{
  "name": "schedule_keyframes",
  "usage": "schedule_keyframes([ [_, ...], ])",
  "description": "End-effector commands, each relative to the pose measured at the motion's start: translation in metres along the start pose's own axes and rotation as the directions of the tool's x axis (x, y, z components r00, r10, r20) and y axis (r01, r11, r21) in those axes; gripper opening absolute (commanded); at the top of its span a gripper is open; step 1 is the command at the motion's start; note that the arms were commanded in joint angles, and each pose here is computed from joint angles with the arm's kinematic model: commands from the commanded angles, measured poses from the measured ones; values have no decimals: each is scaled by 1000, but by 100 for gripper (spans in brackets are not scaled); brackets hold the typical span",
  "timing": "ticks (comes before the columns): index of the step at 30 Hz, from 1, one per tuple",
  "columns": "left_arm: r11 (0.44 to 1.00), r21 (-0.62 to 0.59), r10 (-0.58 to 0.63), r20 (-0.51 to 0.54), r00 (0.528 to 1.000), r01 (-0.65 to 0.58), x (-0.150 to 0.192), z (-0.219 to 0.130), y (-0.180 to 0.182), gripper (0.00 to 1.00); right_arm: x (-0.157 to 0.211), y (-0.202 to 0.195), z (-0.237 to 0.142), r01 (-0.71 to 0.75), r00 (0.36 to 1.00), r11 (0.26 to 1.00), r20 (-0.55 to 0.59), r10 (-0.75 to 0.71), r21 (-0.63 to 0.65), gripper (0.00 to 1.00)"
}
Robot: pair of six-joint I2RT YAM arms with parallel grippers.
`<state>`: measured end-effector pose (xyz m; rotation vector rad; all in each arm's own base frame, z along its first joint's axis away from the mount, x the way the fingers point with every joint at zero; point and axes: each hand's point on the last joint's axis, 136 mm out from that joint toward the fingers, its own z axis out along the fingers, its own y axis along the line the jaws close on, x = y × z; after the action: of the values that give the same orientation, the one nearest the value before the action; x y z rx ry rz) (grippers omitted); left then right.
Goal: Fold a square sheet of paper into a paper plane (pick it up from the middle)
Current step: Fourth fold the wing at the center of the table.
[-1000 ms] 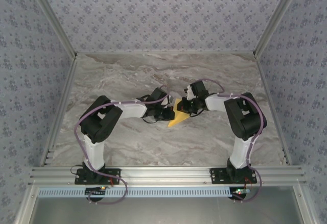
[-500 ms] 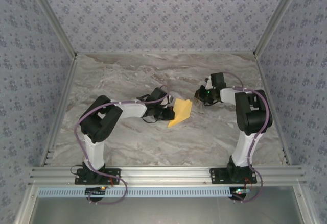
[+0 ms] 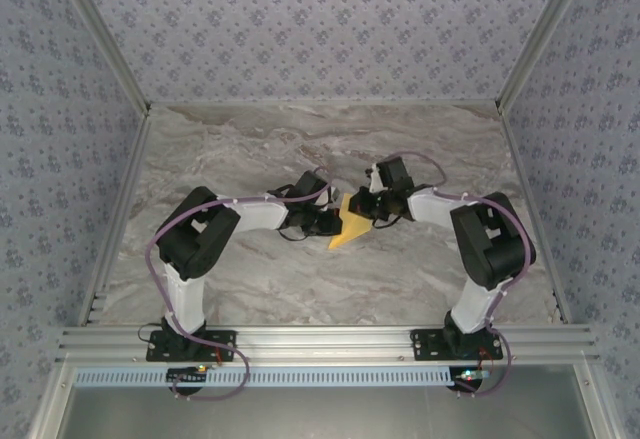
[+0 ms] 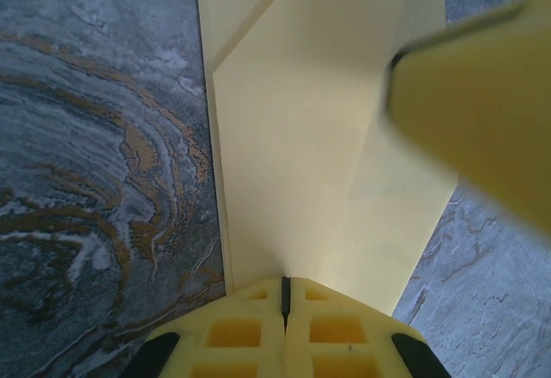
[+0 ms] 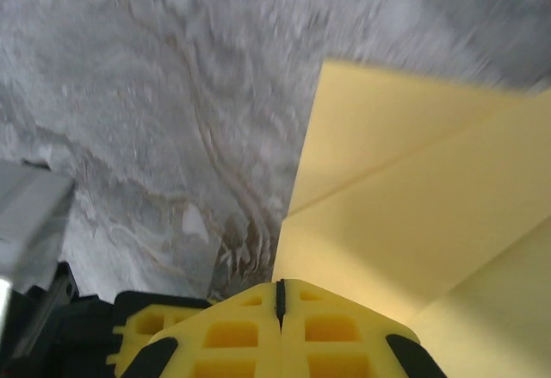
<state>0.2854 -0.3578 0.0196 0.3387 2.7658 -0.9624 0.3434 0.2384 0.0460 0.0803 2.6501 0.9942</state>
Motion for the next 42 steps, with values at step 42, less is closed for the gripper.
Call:
schedule_keyframes([
  [42,977,20,-209,-121,970,213,28,-9,-16,19,45,-64,27,-112,984,973,-117,137,202,0],
])
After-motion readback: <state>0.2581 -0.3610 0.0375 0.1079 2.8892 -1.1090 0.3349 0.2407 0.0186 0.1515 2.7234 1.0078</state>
